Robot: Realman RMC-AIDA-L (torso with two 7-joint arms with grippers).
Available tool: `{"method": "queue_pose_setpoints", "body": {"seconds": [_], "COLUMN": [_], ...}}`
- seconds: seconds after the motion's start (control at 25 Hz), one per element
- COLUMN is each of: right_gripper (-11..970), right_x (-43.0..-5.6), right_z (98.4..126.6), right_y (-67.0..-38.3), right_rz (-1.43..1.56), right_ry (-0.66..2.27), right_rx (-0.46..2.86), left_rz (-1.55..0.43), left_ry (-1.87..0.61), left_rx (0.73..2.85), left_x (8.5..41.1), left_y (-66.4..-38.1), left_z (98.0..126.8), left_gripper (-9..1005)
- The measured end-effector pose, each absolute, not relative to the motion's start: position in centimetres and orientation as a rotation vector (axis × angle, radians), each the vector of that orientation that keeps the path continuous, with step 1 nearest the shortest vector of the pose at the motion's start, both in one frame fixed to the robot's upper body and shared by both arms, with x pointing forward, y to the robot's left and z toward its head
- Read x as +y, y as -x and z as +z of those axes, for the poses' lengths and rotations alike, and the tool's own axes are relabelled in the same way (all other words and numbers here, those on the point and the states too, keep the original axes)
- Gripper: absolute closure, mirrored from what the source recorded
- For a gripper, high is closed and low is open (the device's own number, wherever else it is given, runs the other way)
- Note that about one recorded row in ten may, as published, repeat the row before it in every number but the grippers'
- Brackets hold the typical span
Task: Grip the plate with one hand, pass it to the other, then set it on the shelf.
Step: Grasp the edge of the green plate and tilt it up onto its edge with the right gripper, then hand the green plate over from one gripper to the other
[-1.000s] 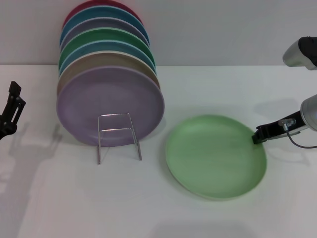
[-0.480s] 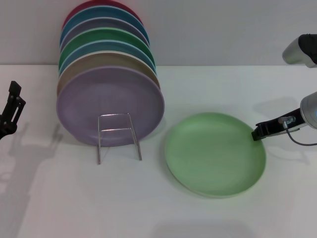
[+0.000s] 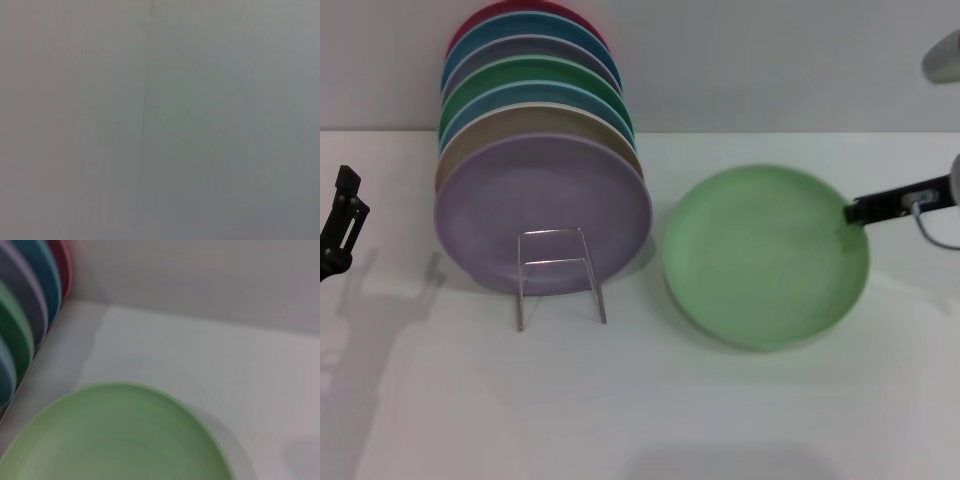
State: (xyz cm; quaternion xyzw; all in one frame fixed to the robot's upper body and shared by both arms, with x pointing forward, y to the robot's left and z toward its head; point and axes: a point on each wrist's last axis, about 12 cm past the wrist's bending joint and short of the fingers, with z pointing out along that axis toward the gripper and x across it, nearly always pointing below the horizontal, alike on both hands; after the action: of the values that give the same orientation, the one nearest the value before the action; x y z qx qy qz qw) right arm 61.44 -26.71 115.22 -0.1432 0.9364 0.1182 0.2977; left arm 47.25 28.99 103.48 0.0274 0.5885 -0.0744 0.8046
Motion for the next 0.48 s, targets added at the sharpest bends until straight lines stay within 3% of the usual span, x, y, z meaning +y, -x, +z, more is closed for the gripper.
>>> {"method": "queue_pose_setpoints", "body": {"seconds": [0.16, 0.48], "right_gripper": [947, 947], "right_x": [-27.7, -28.1], "right_z": [117.1, 117.8], "right_y": [-61.2, -61.3], "right_rz": [0.237, 0.117], "right_ry": [0.366, 0.376], "right_rx": [2.385, 2.212], "left_rz": [-0.165, -0.175], "left_ry": [-0.056, -0.058], "left_rx": [1.255, 1.256], "left_x": [28.9, 28.6], "left_y": [-47.2, -47.1], "left_z": [103.5, 103.5], "left_gripper": [240, 243]}}
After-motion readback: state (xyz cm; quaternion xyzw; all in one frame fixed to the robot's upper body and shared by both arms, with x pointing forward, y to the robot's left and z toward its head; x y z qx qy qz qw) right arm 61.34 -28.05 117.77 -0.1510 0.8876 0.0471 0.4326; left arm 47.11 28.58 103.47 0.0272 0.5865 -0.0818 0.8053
